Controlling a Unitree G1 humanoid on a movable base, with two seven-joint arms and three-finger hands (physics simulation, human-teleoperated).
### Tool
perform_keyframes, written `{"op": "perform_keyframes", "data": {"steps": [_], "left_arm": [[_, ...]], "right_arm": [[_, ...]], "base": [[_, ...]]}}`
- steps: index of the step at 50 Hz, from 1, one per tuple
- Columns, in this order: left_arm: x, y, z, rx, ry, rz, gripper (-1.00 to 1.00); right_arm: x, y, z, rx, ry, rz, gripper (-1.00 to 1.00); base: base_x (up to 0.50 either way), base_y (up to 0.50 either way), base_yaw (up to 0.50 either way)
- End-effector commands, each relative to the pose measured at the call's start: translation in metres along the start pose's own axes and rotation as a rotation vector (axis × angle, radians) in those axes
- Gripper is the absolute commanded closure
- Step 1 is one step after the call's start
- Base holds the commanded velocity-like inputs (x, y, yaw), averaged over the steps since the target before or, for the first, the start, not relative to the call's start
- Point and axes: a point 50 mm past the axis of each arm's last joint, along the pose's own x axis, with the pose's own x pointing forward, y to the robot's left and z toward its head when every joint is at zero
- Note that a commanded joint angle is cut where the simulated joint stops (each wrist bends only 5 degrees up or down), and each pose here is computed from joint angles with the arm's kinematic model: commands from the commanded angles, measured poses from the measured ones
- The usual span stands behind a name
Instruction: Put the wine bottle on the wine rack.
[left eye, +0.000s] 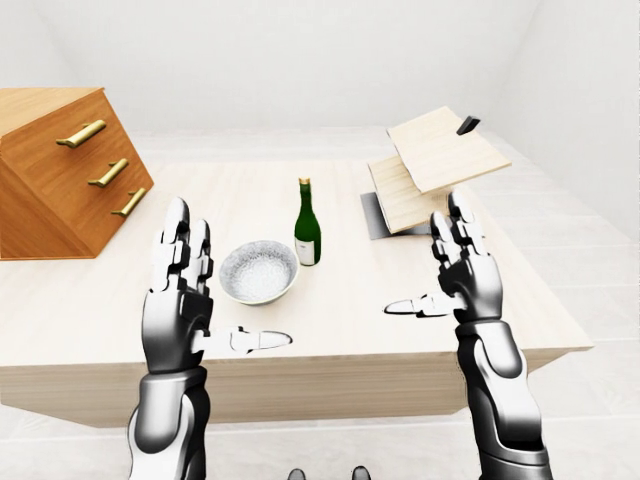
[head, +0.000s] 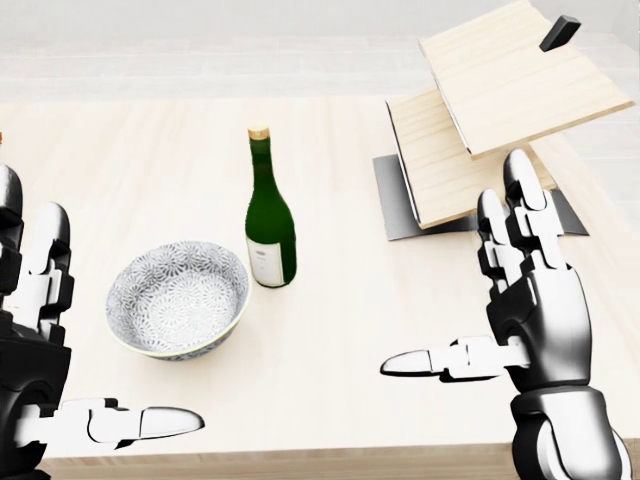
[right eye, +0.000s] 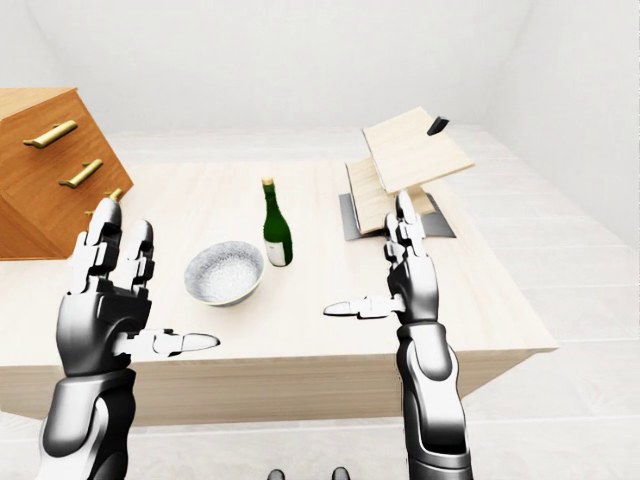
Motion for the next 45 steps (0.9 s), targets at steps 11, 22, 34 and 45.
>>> {"op": "perform_keyframes", "data": {"steps": [11, 22, 34, 45], "left_arm": [[-0.003, 0.000, -0.013, -0.015, 0.061, 0.001, -1.00], [-0.005, 0.001, -0.019, -0.019, 0.092, 0.004, -1.00], [-0.006, 0.001, -0.023, -0.024, 0.111, 0.003, -1.00], [-0.008, 0.002, -0.022, -0.026, 0.107, 0.005, -1.00]], "right_arm": [[-0.002, -0.001, -0.017, 0.018, 0.073, 0.001, -1.00], [-0.003, 0.000, -0.022, 0.030, 0.093, 0.006, -1.00], [-0.004, 0.000, -0.023, 0.032, 0.097, -0.001, -1.00], [-0.008, 0.006, -0.008, 0.047, 0.037, 0.040, -1.00]], "base": [[0.00, -0.09, 0.16], [0.00, 0.00, 0.50], [0.00, 0.00, 0.50], [0.06, -0.17, 0.00]]}}
